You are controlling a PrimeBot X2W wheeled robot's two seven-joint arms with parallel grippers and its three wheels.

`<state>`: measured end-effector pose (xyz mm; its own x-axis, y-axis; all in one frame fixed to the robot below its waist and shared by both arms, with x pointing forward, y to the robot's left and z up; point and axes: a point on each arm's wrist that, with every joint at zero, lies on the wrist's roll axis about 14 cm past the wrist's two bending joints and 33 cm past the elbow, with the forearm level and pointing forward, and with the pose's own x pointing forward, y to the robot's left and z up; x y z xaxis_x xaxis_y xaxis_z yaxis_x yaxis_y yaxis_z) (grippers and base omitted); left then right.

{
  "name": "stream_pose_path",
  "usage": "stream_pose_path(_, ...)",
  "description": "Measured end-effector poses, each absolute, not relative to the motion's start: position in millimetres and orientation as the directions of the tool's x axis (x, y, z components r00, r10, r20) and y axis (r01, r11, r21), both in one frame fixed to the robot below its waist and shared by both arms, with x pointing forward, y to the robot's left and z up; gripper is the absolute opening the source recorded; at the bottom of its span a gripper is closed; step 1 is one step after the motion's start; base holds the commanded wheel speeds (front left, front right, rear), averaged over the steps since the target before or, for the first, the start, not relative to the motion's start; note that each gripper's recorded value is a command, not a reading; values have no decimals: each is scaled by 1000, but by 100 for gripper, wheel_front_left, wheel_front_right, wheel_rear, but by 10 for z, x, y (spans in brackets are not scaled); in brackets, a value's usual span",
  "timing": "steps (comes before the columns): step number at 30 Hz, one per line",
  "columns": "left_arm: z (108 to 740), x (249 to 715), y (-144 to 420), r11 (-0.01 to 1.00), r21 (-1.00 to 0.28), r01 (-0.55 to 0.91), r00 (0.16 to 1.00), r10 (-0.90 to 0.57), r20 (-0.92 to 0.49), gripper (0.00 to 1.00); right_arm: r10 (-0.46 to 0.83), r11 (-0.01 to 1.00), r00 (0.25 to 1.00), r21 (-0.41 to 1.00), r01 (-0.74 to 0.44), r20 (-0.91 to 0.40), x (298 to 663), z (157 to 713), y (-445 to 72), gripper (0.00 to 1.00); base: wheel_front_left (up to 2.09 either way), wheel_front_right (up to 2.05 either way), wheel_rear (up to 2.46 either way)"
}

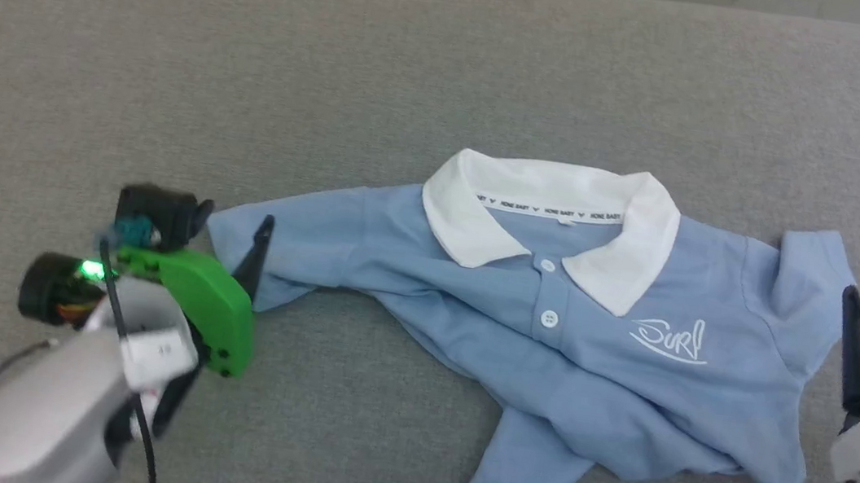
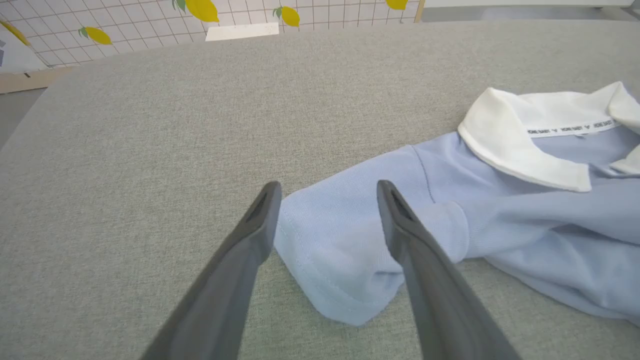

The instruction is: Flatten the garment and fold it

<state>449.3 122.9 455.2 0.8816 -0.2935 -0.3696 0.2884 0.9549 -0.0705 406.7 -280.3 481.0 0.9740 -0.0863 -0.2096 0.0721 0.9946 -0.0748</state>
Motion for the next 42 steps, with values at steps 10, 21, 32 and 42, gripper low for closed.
stream_pose_path(10,4061,4655,1514,958,17,287,689,-194,-698,100,-150,988,964,-51,142,-221,3902,4781,-2837,100,0,0,0)
stream_pose_path(21,3763,4722,1426,936,-47,348,496,-226,-839,100,-160,987,952,-56,151,-260,3906,4642,-2823,100,0,0,0)
stream_pose_path(32,3652,4751,1403,933,-99,345,461,-260,-848,0,-159,987,941,-77,142,-299,3941,4518,-2814,100,0,0,0)
stream_pose_path(42,4044,4893,1399,956,-23,291,738,-240,-630,0,-82,987,887,-157,11,-455,4094,4484,-2858,100,0,0,0)
